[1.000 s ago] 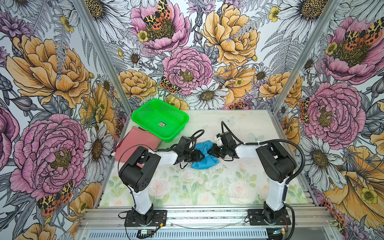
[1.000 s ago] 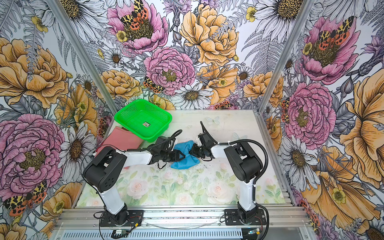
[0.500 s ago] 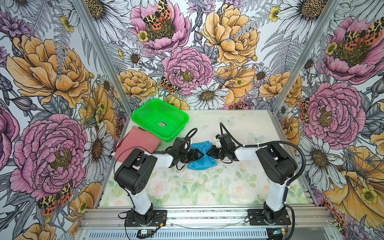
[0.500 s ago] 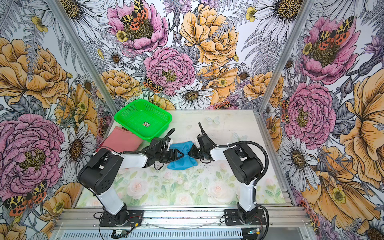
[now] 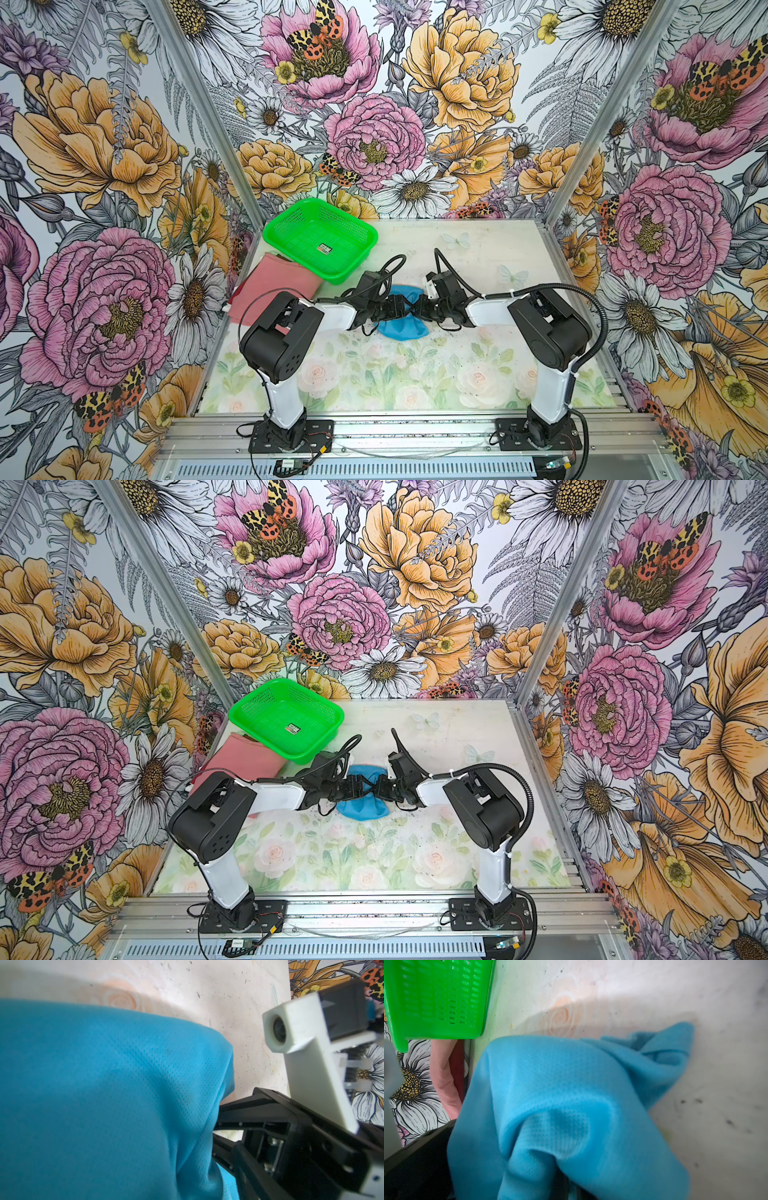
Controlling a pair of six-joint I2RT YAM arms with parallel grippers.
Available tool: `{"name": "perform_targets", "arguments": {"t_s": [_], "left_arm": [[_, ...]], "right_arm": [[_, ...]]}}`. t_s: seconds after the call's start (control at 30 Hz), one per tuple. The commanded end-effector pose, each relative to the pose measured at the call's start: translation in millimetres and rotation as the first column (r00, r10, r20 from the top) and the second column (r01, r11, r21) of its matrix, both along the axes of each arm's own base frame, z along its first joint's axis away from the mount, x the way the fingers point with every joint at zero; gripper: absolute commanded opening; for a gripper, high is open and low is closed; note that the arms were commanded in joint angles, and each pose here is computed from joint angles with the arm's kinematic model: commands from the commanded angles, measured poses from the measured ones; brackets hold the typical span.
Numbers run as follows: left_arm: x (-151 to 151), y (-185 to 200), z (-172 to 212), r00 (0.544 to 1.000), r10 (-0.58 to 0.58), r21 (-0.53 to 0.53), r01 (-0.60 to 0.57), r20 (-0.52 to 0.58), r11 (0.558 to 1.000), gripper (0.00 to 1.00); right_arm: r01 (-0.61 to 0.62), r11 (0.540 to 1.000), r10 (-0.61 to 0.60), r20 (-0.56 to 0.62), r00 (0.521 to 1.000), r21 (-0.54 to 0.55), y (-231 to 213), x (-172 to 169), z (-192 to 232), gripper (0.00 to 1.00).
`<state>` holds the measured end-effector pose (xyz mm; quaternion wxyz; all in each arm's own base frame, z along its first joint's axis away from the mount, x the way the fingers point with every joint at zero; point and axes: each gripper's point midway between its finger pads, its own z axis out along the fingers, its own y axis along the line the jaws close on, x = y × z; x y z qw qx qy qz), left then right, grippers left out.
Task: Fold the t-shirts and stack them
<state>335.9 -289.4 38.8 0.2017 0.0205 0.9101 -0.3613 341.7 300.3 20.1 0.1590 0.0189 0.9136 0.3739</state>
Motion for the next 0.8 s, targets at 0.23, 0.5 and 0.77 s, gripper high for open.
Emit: {"name": "perform_targets", "arguments": {"t_s": [0.23,0.5,0.77], "left_arm": [[-41,39,-76,0.981,0.034,0.279,0.021,-0.189,0.96,0.34],[-40,50,-78,0.984,0.034,0.362,0.031,-0.174,0.932,0.02],[-40,79,-39,0.996,0.023,0.47,0.023,-0.092,0.883,0.0]], "right_arm": [[-0.059,0.997,0.05,-0.158,0.986,-0.058,-5,-43,-41,0.04],[-0.039,0.998,0.032,-0.131,0.991,-0.047,-18,-39,-30,0.25],[0.043,0.994,-0.048,-0.042,0.998,-0.104,-80,-26,12,0.68]]}}
